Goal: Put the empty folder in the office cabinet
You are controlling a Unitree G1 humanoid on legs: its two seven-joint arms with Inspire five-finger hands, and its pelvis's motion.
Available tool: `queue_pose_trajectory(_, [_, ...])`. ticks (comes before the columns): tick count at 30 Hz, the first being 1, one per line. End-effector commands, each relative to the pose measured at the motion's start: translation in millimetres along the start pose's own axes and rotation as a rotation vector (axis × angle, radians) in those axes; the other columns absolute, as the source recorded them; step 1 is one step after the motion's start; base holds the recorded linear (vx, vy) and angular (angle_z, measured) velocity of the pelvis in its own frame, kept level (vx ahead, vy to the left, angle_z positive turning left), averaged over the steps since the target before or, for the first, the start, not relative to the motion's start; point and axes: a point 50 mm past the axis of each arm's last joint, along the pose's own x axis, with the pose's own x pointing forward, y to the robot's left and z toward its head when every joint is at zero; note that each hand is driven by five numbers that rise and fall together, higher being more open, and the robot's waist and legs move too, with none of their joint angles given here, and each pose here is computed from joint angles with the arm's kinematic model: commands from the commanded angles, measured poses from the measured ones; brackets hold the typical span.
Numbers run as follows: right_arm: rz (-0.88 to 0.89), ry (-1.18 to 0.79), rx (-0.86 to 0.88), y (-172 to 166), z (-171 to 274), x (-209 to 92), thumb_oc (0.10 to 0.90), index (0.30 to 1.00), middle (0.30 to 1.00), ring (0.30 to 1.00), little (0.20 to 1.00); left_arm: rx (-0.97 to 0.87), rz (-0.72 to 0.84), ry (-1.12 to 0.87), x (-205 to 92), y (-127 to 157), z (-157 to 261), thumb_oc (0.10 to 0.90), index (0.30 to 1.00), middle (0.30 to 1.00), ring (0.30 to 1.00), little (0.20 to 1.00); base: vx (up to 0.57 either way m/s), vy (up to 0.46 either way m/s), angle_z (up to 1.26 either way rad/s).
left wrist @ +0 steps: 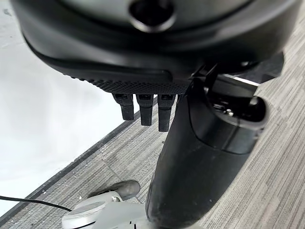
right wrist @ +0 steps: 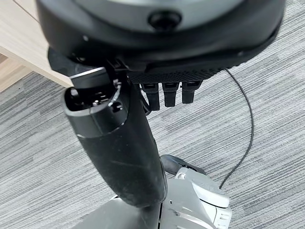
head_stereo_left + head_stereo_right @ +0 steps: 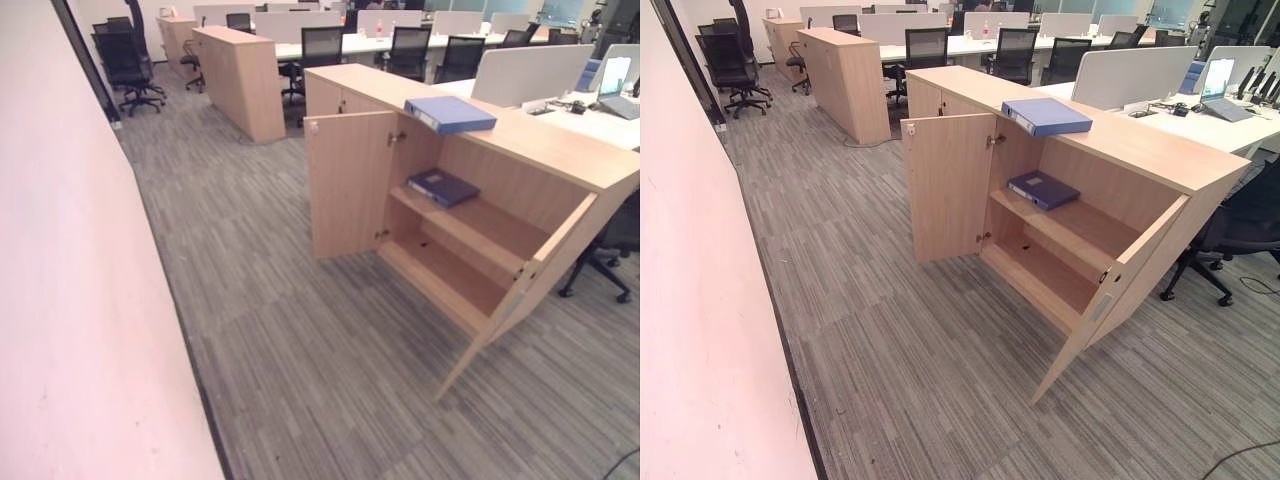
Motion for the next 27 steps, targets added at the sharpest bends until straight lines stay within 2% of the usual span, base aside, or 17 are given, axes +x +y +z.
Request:
queue_pose_trajectory(1, [-0.037, -0.03, -0.03, -18, 18, 2, 0.8, 0.9, 0.9, 0.9, 0.9, 0.035, 0.037, -0.096, 6, 11, 37, 0.8, 0.9, 0.9, 0.9, 0.9, 0.03, -0.064, 0.06])
queue_pose_trajectory(5, [-0.032, -0.059, 0.001, -19, 27, 3, 0.8, 0.9, 0.9, 0.9, 0.9, 0.028, 0.04, -0.104, 7, 13, 42, 0.8, 0.9, 0.9, 0.9, 0.9, -0.03, -0.113, 0.11])
queue_pose_trajectory(8, [-0.047, -0.082, 0.044, -28, 35, 2, 0.8, 0.9, 0.9, 0.9, 0.9, 0.042, 0.035, -0.156, 7, 14, 60, 0.8, 0.9, 0.9, 0.9, 0.9, -0.14, -0.182, 0.72])
queue_pose_trajectory(17, [-0.072, -0.084, 0.079, -35, 34, 2, 0.8, 0.9, 0.9, 0.9, 0.9, 0.018, 0.056, -0.131, 7, 18, 54, 0.8, 0.9, 0.9, 0.9, 0.9, 0.19, 0.052, 0.44])
queue_pose_trajectory(27, [-0.062, -0.054, 0.076, -31, 26, 2, 0.8, 0.9, 0.9, 0.9, 0.9, -0.019, 0.056, -0.068, 6, 17, 31, 0.8, 0.9, 0.9, 0.9, 0.9, 0.33, 0.2, -0.38])
